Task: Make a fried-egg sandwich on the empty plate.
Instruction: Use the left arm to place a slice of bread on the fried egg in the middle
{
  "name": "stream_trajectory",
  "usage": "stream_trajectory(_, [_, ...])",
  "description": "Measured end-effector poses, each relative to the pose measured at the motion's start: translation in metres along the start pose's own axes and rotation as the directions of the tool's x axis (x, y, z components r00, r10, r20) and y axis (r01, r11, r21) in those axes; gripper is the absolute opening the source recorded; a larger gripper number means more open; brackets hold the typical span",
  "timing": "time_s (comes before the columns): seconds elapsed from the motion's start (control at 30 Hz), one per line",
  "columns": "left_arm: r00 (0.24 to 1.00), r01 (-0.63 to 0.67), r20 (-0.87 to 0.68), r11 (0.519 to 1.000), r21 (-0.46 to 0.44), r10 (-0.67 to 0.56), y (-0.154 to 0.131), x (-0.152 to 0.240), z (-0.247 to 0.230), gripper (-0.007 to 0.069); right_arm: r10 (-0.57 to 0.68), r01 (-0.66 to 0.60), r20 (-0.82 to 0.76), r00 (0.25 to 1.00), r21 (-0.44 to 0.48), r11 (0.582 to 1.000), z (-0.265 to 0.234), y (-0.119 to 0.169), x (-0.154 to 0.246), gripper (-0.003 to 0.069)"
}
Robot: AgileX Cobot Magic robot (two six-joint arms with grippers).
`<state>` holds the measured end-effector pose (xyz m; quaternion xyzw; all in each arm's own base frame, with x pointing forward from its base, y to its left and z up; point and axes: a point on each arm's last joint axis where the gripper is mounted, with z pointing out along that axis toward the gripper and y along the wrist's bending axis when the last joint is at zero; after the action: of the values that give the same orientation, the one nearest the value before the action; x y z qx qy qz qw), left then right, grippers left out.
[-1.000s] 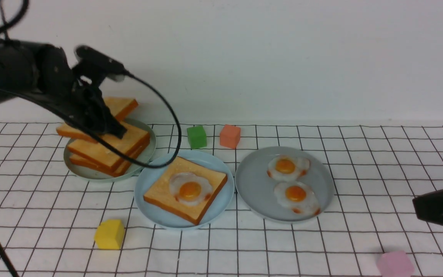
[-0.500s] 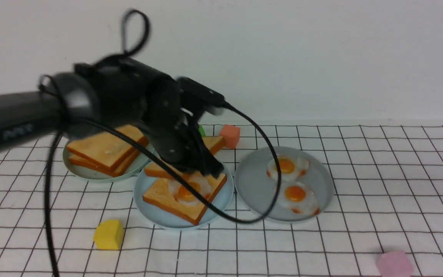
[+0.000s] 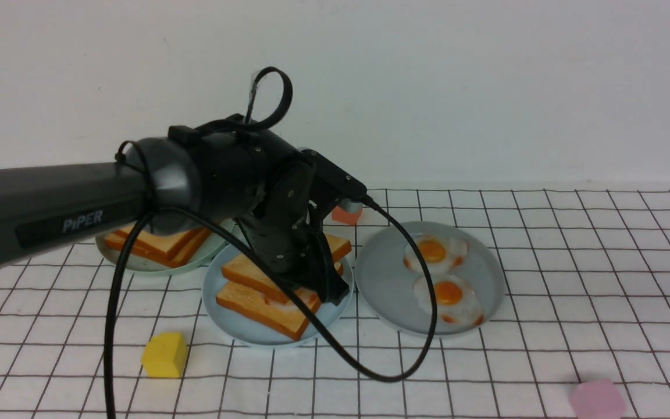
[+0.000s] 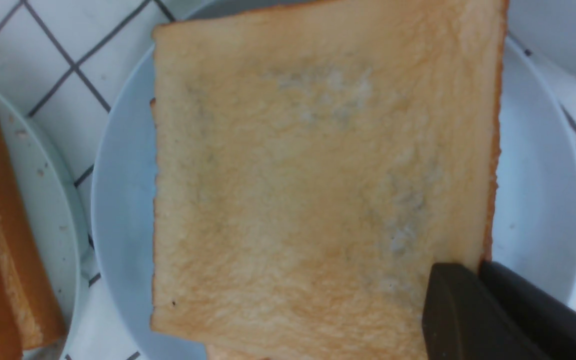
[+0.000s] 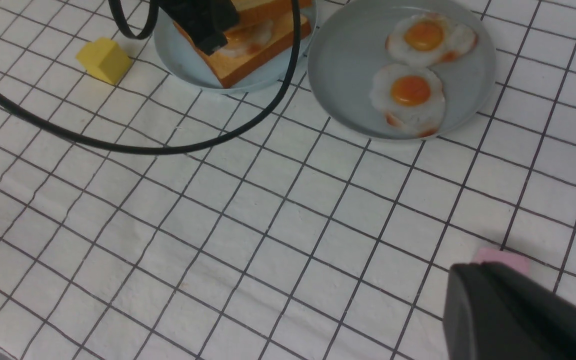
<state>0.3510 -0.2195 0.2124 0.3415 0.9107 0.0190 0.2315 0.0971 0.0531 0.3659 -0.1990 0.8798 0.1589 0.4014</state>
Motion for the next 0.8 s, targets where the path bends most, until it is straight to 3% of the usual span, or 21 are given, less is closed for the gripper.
stream_trajectory(0.27, [1.0, 0.007, -0.018, 1.0, 0.003, -0.006, -0.002, 0.002, 0.01, 0.0057, 0.01, -0.01, -0.001, 1.0, -0.015, 1.0, 0.0, 0.001, 0.0, 0.0024])
stream_trajectory(0.53, [0.995, 0.099, -0.018, 0.995, -0.006, -0.099, -0.001, 0.002, 0.01, 0.0228, 0.012, -0.012, -0.012, 1.0, -0.021, 1.0, 0.0, 0.002, 0.001, 0.0025])
stream_trajectory(0.8, [0.991, 0.134, 0.002, 0.991, -0.005, -0.134, 0.001, 0.0, -0.004, 0.0268, 0.012, -0.012, -0.019, 1.0, -0.022, 1.0, 0.0, 0.002, 0.002, 0.0025])
